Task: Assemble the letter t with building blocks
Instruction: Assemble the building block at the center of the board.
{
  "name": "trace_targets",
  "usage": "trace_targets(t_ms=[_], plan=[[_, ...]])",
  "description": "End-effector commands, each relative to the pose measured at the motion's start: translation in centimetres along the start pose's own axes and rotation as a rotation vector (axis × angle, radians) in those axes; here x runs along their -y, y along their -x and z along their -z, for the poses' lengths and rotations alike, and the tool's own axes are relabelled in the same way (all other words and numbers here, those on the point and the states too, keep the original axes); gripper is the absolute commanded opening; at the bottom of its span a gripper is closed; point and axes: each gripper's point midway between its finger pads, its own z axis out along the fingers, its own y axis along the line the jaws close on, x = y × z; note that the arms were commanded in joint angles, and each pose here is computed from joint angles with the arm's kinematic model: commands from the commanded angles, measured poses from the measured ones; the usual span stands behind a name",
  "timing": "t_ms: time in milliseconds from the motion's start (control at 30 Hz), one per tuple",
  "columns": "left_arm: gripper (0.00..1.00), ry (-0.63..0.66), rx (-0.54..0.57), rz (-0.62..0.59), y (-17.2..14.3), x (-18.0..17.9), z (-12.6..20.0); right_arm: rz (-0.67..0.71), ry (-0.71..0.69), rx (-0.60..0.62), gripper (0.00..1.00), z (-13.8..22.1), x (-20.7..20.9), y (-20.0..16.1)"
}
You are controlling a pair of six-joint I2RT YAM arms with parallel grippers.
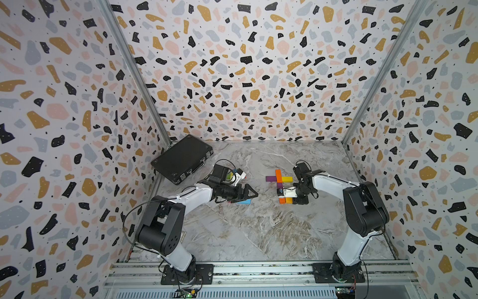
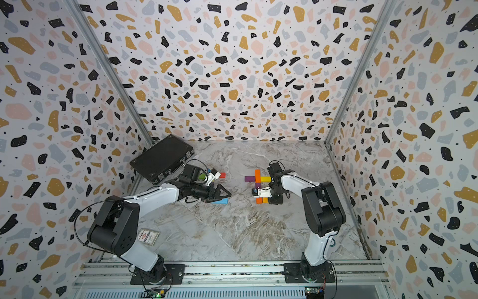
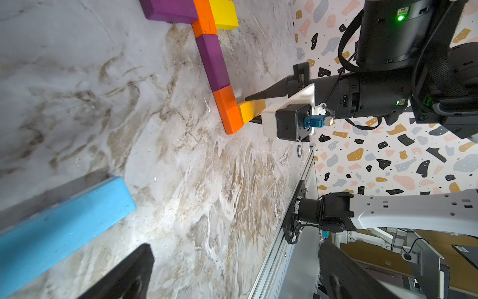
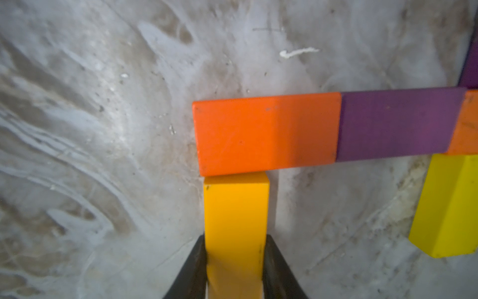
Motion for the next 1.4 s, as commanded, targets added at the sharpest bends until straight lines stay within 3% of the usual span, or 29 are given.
trace_targets(t_ms=[0,667,1367], plan=[[0.99,-0.014,0.026,-0.046,1.2,0.6,0.2,0.0,0.032,-0.011,0.25,-0.9,-0.7,-0.1],[1.0,-0.013,0.029,-0.048,1.1,0.6,0.3,-0.001,-0.028,0.005,0.36,-0.3,-0.1,0.2],[0.99,-0.018,0.037,-0.056,1.1,0.9,0.5,0.003,0.037,-0.004,0.29,0.4,-2.2,-0.3]])
